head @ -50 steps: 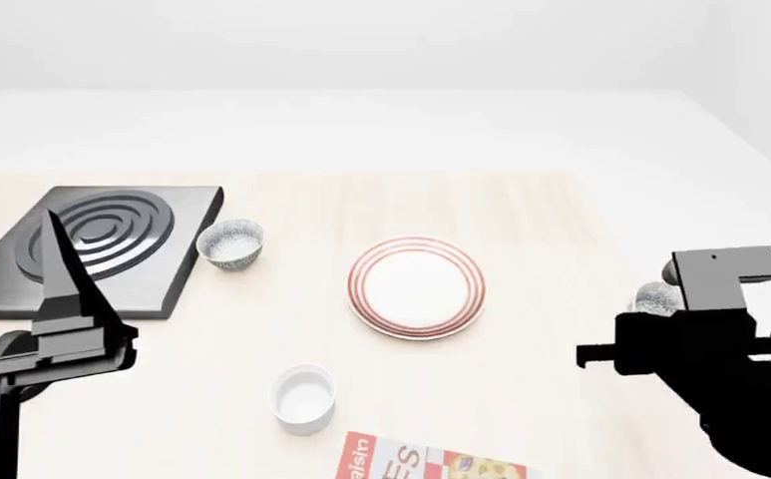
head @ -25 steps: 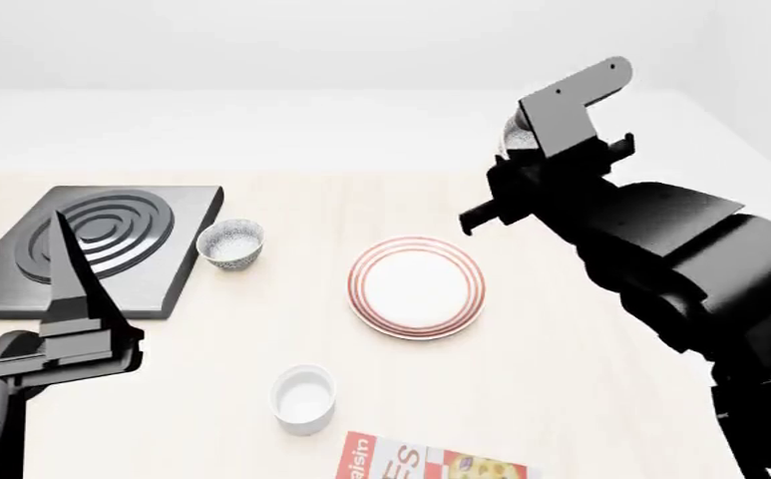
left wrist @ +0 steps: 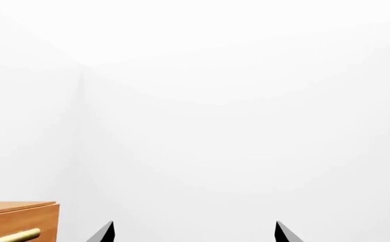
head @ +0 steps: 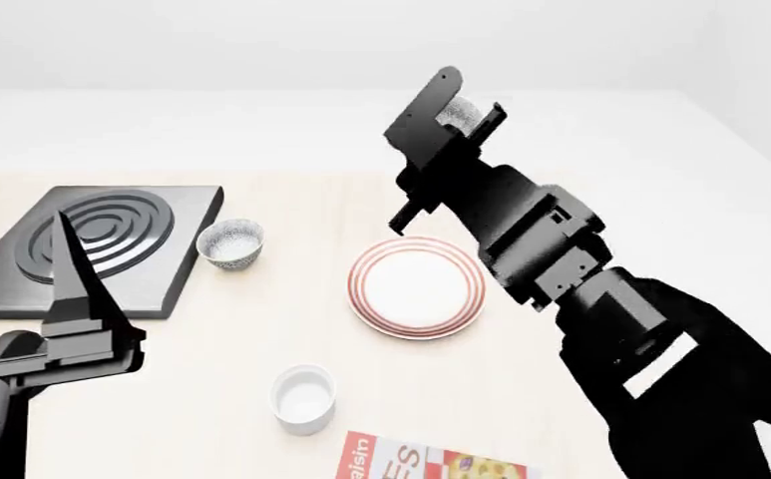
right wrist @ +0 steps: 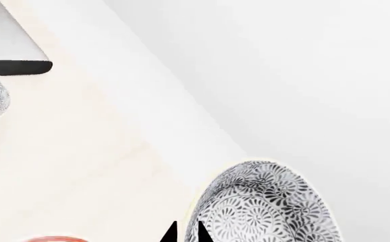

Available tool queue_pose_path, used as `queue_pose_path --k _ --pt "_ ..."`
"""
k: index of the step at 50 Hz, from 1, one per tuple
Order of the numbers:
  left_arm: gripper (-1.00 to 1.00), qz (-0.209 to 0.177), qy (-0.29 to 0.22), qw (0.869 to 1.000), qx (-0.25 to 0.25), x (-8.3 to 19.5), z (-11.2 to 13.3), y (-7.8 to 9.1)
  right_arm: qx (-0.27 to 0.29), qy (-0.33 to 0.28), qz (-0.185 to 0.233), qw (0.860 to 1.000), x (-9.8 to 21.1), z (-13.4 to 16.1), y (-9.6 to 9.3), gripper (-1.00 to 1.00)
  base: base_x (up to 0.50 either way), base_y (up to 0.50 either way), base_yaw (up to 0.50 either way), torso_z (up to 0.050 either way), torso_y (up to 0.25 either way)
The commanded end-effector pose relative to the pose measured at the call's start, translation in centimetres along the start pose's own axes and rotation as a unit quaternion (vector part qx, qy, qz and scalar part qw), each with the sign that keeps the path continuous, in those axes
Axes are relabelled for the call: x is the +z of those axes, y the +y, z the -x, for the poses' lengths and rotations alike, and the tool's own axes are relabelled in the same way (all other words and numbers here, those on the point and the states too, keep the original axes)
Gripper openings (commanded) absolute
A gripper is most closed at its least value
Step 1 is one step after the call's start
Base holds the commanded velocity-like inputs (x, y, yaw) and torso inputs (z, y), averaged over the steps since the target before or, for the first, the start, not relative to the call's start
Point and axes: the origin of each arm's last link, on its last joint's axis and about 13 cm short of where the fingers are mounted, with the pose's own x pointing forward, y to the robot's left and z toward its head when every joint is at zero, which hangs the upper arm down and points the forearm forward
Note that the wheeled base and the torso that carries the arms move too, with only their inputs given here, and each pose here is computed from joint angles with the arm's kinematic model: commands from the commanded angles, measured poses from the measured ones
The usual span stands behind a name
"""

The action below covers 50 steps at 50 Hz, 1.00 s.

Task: Pick the akita bowl next to the cookies box and place it on the plate.

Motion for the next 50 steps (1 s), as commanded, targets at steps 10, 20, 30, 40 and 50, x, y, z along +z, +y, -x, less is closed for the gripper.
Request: queue_pose_path --k 10,20,30,40,50 --pt "1.0 0.001 0.002 1.0 -0.003 -0.2 0.0 0.0 0.016 0.029 0.086 0.996 -1.3 -1.0 2.8 -1.0 0.0 0.0 0.0 0.0 0.0" --pt "1.0 0.001 0.002 1.0 -0.001 -0.1 -0.1 0.0 0.037 0.042 0.072 0.996 -1.4 -1.0 2.8 -1.0 0.0 0.0 0.0 0.0 0.001" --pt "1.0 0.001 0.002 1.0 0.001 -0.1 -0.1 0.0 0.086 0.084 -0.023 0.992 -1.5 -0.7 2.8 -1.0 0.0 0.0 0.0 0.0 0.0" --pt "1.0 0.0 0.001 1.0 0.004 -0.1 -0.1 0.1 0.112 0.102 -0.076 0.985 -1.2 -0.5 2.8 -1.0 0.0 0.0 0.0 0.0 0.001" --pt "1.0 -0.002 0.002 1.0 0.003 -0.1 0.0 0.1 0.13 0.1 -0.094 0.982 -1.1 -0.5 2.8 -1.0 0.0 0.0 0.0 0.0 0.0"
